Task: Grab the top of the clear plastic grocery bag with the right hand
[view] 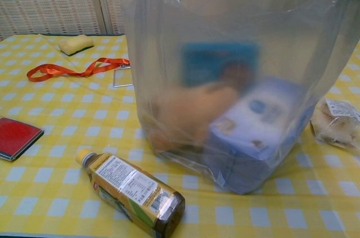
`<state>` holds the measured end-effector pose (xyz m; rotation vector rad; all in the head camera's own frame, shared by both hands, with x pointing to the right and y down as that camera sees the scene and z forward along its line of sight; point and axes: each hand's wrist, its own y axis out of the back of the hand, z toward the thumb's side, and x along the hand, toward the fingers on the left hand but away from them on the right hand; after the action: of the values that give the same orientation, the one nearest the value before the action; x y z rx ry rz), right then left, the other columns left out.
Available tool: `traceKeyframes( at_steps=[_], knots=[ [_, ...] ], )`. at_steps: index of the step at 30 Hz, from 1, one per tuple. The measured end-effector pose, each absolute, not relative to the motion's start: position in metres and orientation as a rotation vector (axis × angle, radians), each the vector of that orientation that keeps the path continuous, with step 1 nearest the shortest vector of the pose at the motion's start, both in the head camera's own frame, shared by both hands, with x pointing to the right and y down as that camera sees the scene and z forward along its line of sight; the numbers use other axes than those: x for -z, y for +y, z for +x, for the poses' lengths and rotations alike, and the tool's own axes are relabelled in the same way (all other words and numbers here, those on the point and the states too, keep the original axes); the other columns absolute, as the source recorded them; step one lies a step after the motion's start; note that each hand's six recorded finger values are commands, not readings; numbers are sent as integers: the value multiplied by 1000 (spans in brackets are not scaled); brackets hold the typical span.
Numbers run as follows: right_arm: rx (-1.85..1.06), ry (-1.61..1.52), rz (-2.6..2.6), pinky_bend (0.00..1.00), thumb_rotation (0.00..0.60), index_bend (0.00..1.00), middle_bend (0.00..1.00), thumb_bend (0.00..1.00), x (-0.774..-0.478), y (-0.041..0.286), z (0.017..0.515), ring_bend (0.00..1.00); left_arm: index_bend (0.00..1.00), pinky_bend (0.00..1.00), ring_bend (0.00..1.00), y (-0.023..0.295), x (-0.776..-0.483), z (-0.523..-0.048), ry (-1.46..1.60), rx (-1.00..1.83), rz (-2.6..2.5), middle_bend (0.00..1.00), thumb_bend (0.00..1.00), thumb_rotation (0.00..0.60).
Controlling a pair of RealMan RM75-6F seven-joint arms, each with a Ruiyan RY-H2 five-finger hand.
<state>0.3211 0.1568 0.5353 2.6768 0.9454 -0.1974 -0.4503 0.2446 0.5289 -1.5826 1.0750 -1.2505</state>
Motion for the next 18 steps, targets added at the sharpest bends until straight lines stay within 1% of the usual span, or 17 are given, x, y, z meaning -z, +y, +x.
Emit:
traceKeyframes(
  at_steps=[9, 18],
  knots=[
    [191, 922, 2657, 0, 600, 0, 0, 0, -540, 147, 314, 0, 0, 0, 0, 245, -528, -451, 1078, 1249, -1583, 0, 273, 600],
    [200, 861, 2646, 0, 600, 0, 0, 0, -539, 137, 295, 0, 0, 0, 0, 245, -528, -451, 1077, 1249, -1586, 0, 274, 600]
  ],
)
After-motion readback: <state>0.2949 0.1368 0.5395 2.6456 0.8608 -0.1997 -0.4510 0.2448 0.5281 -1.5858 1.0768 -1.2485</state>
